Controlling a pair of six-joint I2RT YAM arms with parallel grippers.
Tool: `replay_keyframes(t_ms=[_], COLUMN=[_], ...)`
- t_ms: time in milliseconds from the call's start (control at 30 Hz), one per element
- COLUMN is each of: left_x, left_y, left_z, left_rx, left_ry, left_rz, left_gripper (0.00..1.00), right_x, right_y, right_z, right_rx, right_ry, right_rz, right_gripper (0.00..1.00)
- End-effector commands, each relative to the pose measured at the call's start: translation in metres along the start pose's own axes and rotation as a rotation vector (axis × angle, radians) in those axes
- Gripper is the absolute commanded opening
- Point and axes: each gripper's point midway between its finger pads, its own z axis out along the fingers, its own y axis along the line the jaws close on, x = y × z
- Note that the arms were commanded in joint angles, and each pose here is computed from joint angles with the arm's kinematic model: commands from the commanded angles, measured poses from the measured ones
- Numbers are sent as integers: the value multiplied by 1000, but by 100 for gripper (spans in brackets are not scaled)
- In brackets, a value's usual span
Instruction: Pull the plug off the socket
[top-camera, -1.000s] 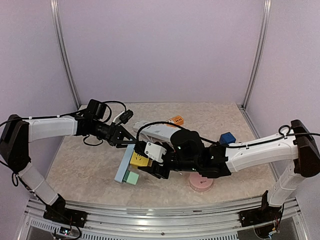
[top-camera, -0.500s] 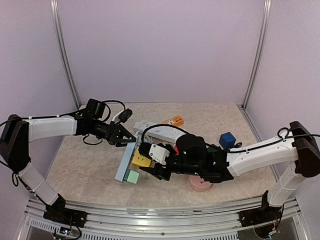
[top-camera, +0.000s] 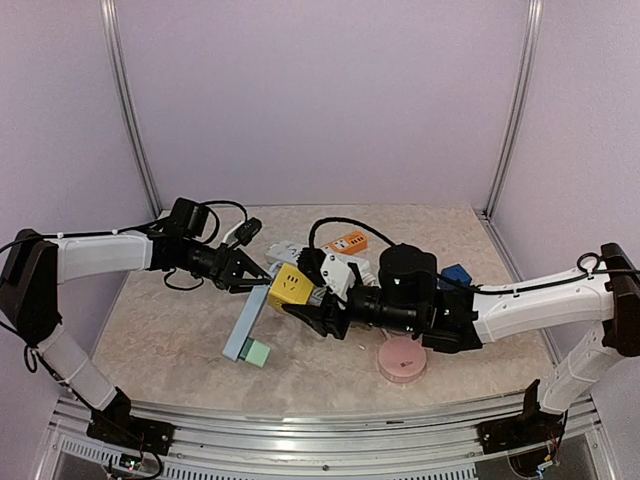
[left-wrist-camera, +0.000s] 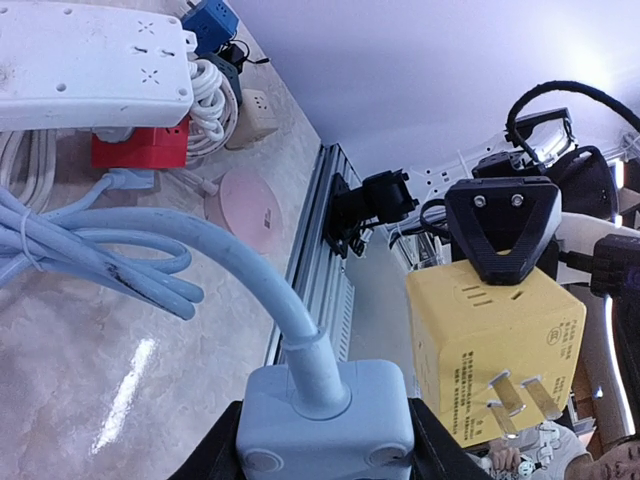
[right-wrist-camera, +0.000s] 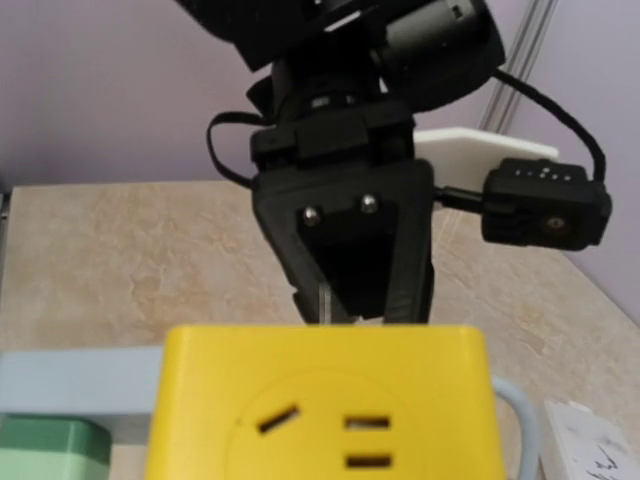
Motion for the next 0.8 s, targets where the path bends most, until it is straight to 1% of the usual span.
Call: replay_keyframes(t_ms=[0, 100, 200, 367, 500, 667, 767], left_x=[-12, -21, -29, -37, -39, -39, -39], left_y=[-11, -3, 1, 1, 1, 2, 3], left_z=[-15, -29, -47, -69, -75, -77, -76], left_rx=[3, -44, -84, -118, -132, -142, -145], left_ry=[-44, -92, -148, -212, -230, -234, -234], left_rz=[74, 65, 63, 69, 71, 64, 62], left_gripper=[25, 25, 25, 25, 25, 25, 25], right_x=[-29, -28, -21, 7, 40, 83, 106], right_y=[-10, -26, -50, -100, -145, -189, -211], right_z=[-10, -19, -32, -61, -88, -112, -123], right_rx=[20, 91, 202, 417, 579, 710, 771], right_ry=[-77, -48, 3, 141, 248, 363, 405], right_rz=[34, 57, 96, 181, 278, 351, 381], right_gripper=[0, 0, 0, 0, 0, 0, 0])
